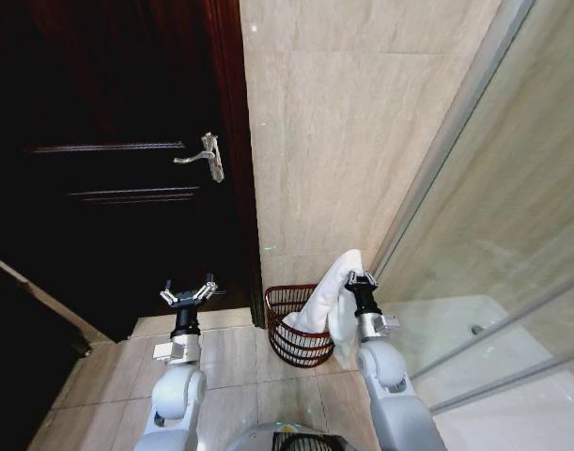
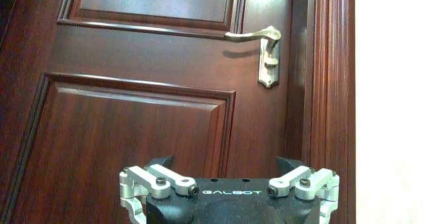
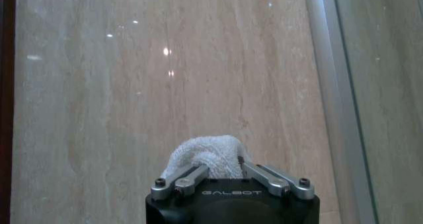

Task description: Discard the used towel into the hamper.

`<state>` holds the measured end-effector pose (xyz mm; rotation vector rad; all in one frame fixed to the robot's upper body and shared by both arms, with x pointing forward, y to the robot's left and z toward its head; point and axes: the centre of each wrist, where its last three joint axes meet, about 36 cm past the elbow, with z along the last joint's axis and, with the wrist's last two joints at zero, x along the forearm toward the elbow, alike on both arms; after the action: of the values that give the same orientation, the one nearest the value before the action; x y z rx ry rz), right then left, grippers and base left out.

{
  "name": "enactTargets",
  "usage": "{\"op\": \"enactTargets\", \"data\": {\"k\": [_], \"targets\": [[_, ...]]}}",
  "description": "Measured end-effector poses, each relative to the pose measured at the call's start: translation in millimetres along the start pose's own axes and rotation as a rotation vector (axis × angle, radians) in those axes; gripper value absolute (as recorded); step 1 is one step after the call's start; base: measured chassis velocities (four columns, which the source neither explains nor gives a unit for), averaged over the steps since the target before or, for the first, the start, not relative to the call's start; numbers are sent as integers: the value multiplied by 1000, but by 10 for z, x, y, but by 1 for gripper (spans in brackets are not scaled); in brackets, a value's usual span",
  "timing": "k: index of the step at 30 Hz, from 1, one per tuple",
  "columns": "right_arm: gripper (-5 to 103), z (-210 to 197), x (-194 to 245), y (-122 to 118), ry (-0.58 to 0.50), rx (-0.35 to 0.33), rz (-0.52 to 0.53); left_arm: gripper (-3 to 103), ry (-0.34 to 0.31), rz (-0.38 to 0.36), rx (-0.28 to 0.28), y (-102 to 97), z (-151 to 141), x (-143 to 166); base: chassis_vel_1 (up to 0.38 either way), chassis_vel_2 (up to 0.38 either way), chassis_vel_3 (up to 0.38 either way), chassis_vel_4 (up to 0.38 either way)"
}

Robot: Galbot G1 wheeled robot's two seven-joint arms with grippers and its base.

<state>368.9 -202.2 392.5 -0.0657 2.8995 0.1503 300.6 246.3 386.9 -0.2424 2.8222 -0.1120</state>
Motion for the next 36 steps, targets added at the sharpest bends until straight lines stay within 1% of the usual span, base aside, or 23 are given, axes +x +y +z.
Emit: {"op": "enactTargets", "data": {"k": [20,26,30,32,33,36], "targets": [[4,-56,29,-17,-6,-1,5,100,2,2,-4,-1,5,16,0,0,0,0],[4,-80,43,-11,-2,-1,5,100,-9,1,-5,6,16,23,0,0,0,0],[4,-230,-37,-11,-16,7,-7,100,-10,-5,-4,27,36,22,0,0,0,0],[4,-498,-160,-7,-50,-2,-21,100,-7,-4,-7,40,56,21,0,0,0,0],[4,-498,-160,-7,-50,-2,-21,100,-7,-4,-7,40,56,21,0,0,0,0],[4,-954,-383,52,-95,-44,-48,100,-8,7,-5,13,61,9,0,0,0,0]]}}
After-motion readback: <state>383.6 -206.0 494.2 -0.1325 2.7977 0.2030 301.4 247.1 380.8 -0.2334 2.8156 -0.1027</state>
